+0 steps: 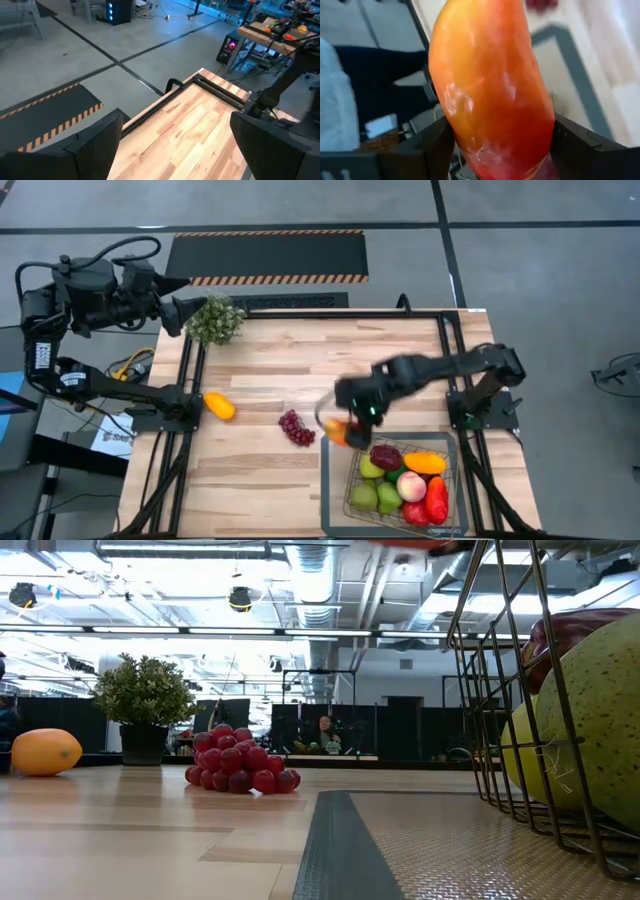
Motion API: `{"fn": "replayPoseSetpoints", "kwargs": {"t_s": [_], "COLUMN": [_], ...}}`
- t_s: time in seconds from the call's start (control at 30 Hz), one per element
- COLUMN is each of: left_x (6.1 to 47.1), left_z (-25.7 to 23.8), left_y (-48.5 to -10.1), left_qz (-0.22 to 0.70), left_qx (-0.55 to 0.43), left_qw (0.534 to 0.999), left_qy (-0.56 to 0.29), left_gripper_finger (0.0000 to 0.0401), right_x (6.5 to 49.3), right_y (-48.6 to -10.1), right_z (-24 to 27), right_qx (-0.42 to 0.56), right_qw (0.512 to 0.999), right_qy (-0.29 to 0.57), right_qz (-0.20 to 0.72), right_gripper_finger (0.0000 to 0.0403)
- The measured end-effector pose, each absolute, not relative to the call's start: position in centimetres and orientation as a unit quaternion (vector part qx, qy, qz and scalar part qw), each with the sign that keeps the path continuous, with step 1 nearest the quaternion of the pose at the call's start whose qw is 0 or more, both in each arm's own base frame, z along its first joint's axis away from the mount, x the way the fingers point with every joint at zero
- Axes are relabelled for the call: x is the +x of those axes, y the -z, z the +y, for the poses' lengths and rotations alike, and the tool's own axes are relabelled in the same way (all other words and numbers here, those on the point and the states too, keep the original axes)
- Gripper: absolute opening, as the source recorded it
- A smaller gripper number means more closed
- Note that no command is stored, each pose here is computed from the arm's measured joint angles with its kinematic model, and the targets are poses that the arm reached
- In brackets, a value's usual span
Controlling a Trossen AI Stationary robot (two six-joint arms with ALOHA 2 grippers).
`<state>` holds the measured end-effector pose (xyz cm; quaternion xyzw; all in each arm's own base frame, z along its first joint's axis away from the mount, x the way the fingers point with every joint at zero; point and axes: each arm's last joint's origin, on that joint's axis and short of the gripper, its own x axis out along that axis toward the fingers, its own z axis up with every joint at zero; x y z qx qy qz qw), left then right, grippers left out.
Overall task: Build produce basket
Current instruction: Put the orange mango into the wire basket
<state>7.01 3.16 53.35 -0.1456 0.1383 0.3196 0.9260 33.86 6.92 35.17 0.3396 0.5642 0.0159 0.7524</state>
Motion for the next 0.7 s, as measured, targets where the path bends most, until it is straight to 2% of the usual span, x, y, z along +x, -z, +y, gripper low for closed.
{"fn": "replayPoseSetpoints", "kwargs": {"t_s": [0.23,0.37,0.7], "left_x": [7.5,8.2,11.0], "left_z": [3.3,3.6,4.5], "left_y": [-53.3,-53.2,-52.9], "left_qz": [0.146,0.159,0.193], "left_qx": [-0.132,-0.117,-0.076], "left_qw": [0.927,0.927,0.927], "left_qy": [-0.321,-0.319,-0.312], "left_gripper_finger": [0.0359,0.0359,0.0359], "right_x": [31.1,29.8,28.8], "right_y": [-33.7,-33.5,-33.3], "right_z": [14.0,16.2,16.9], "right_qx": [0.356,0.359,0.290], "right_qw": [0.714,0.716,0.734], "right_qy": [0.094,0.141,0.122], "right_qz": [0.596,0.582,0.602], "right_gripper_finger": [0.0276,0.0276,0.0279]}}
